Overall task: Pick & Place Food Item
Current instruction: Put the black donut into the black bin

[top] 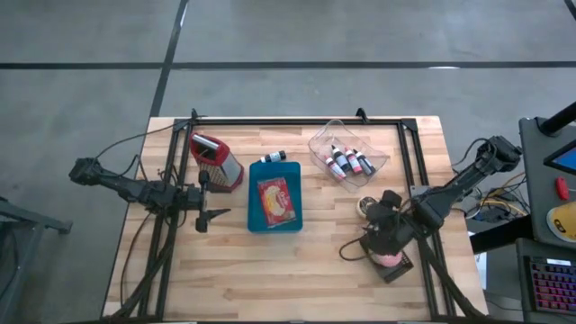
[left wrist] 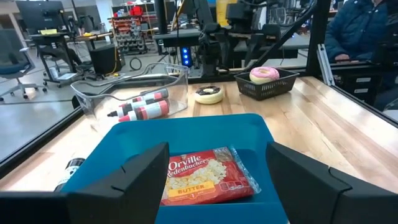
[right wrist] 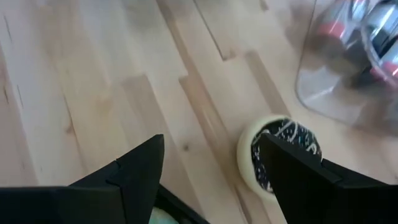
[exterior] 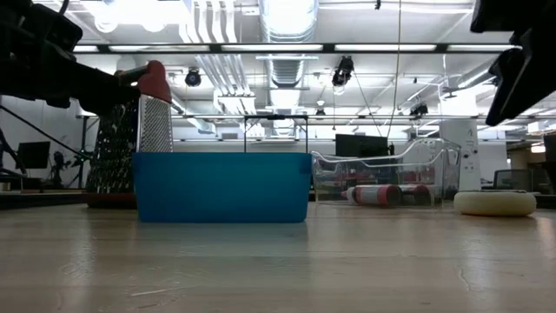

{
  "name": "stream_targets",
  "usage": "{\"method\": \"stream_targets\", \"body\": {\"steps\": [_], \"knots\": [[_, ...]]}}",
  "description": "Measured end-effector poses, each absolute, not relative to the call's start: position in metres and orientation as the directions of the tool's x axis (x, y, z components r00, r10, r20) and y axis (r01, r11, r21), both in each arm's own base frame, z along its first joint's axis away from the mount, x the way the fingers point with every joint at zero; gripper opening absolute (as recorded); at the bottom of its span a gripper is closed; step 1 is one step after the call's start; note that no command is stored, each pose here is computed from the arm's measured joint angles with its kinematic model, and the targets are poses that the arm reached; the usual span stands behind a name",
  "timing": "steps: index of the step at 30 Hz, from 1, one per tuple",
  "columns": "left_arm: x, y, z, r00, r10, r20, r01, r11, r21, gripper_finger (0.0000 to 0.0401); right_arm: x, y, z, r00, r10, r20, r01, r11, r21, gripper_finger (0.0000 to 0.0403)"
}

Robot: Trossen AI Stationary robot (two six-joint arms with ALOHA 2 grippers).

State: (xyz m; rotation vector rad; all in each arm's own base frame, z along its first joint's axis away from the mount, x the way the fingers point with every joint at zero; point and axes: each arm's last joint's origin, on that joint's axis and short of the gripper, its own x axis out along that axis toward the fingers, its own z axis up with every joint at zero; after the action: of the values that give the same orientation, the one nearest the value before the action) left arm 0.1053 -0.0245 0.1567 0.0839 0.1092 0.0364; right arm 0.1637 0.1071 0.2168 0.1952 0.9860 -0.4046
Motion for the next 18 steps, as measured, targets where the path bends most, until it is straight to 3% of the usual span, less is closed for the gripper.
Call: {"method": "stream_targets", "body": {"steps": [18], "knots": [[0.105,-0.025,0.157,0.993,0.037,-0.108,-0.029,0.996,0.082,0.0275,0.181,0.061,0.216,0.309,-0.096,-0.946,0.418,0.907,0.045,0.026]]}}
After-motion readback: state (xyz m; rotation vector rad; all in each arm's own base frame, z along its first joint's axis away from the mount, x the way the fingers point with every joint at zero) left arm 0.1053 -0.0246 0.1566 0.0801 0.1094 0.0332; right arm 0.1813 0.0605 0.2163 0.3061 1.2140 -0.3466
